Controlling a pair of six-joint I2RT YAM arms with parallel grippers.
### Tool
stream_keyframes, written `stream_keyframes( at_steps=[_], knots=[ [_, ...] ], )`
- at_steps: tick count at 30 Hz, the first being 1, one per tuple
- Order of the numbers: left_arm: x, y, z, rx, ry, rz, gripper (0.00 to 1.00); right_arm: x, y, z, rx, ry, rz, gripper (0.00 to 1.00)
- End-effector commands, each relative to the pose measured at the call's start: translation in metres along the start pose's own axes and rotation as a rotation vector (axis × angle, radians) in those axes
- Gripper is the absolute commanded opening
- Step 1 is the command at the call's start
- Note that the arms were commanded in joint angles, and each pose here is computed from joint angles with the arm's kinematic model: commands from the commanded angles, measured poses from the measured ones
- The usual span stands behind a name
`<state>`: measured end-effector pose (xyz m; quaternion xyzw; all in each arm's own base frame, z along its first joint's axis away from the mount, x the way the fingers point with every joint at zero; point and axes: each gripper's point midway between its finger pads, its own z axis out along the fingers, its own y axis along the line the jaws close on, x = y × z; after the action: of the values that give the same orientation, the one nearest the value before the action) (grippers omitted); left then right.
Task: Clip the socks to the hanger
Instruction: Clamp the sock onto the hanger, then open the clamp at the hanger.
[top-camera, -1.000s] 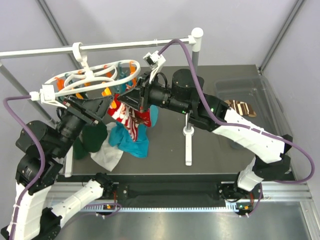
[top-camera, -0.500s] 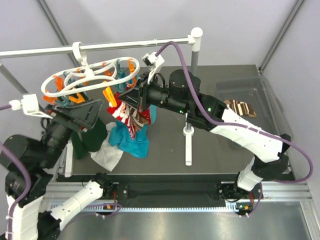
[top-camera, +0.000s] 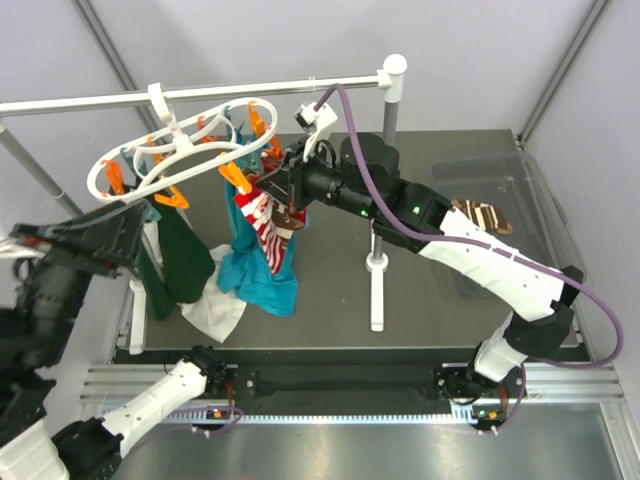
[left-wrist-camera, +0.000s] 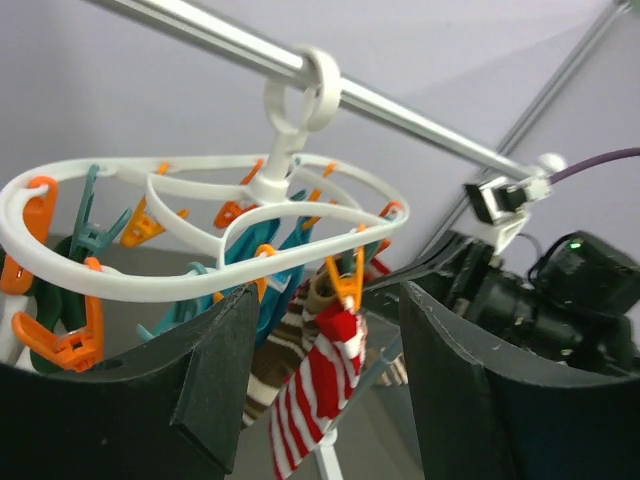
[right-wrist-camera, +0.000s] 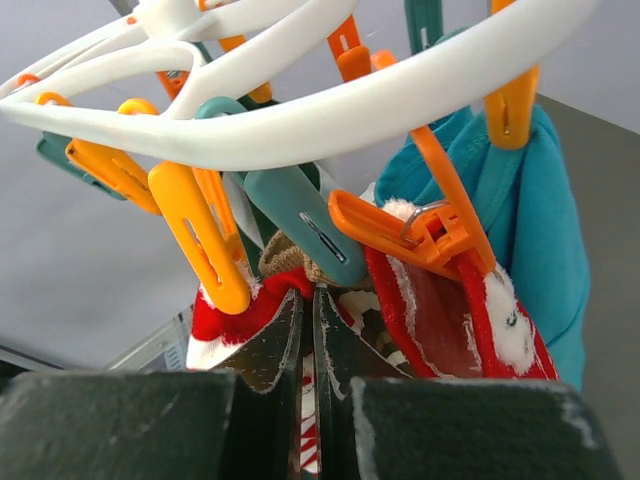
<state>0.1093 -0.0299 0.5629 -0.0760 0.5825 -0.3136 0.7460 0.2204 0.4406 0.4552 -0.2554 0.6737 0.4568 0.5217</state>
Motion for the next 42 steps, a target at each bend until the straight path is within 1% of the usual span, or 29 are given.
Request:
stream_keyframes(
  at_steps=[1,3,9,11,14,20,25,30,38,42],
  knots=[
    [0.066,0.03,0.037,-0.186,0.24,0.082,0.63,-0.038,0.001,-0.02,-0.023,-0.08,-0.041,0.0],
    [0.074,0.035,0.042,-0.231,0.251,0.045,0.63,-0.041,-0.002,-0.021,-0.023,-0.083,-0.04,0.0],
    [0.081,0.032,0.051,-0.252,0.241,-0.063,0.62,-0.044,-0.001,-0.019,-0.034,-0.081,-0.047,0.0],
    [0.085,0.035,0.051,-0.275,0.263,-0.066,0.61,-0.044,0.001,-0.019,-0.043,-0.081,-0.043,0.0],
    [0.087,0.041,0.051,-0.321,0.259,-0.085,0.59,-0.044,0.002,-0.019,-0.051,-0.081,-0.04,0.0],
    [0.07,0.05,0.038,-0.344,0.162,-0.125,0.59,-0.044,0.003,-0.019,-0.054,-0.08,-0.039,0.0],
    [0.066,0.057,0.037,-0.373,0.131,-0.106,0.61,-0.045,0.005,-0.021,-0.064,-0.083,-0.035,0.0],
    [0.068,0.052,0.049,-0.351,0.128,-0.091,0.63,-0.044,0.006,-0.021,-0.067,-0.082,-0.026,0.0],
    [0.068,0.048,0.058,-0.333,0.115,-0.097,0.63,-0.041,0.008,-0.019,-0.084,-0.074,-0.018,0.0],
    [0.069,0.054,0.062,-0.365,0.101,-0.081,0.63,-0.041,0.009,-0.018,-0.087,-0.08,-0.012,0.0]
  ],
)
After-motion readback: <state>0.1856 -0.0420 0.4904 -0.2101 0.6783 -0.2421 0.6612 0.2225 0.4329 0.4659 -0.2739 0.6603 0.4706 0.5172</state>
